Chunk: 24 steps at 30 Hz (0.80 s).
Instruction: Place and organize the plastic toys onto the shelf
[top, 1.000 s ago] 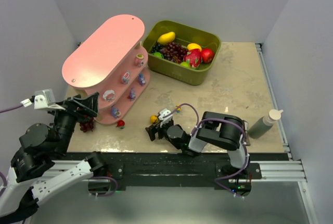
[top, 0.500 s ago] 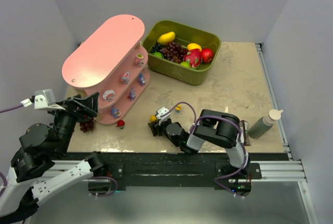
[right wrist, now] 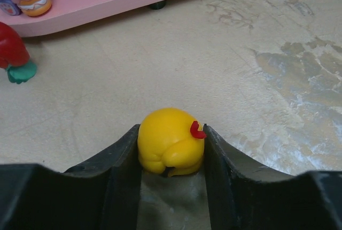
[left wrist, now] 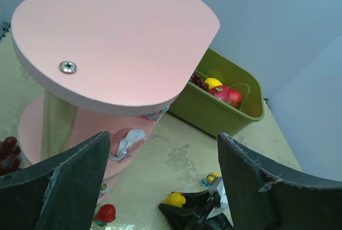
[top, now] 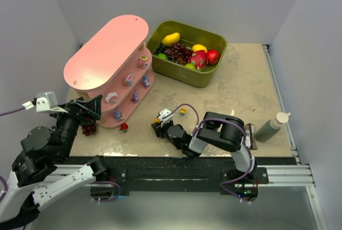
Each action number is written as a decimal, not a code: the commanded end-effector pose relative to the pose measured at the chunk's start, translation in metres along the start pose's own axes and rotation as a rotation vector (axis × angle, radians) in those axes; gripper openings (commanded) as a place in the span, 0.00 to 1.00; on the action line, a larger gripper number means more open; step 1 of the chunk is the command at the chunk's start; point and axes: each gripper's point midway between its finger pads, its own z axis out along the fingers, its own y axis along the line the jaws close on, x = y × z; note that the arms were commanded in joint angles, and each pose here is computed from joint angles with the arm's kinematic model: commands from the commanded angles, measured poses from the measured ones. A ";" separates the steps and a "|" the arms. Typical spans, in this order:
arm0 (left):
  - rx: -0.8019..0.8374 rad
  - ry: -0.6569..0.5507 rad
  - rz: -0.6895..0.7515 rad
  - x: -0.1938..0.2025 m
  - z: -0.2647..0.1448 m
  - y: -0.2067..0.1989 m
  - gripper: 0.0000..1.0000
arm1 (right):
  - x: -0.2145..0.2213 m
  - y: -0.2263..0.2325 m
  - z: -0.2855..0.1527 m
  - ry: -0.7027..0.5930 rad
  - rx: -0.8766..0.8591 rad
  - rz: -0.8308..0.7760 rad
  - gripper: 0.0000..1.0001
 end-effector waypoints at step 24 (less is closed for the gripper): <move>-0.115 -0.047 -0.025 -0.010 -0.013 0.035 0.85 | -0.327 0.025 -0.066 -0.073 -0.168 -0.037 0.13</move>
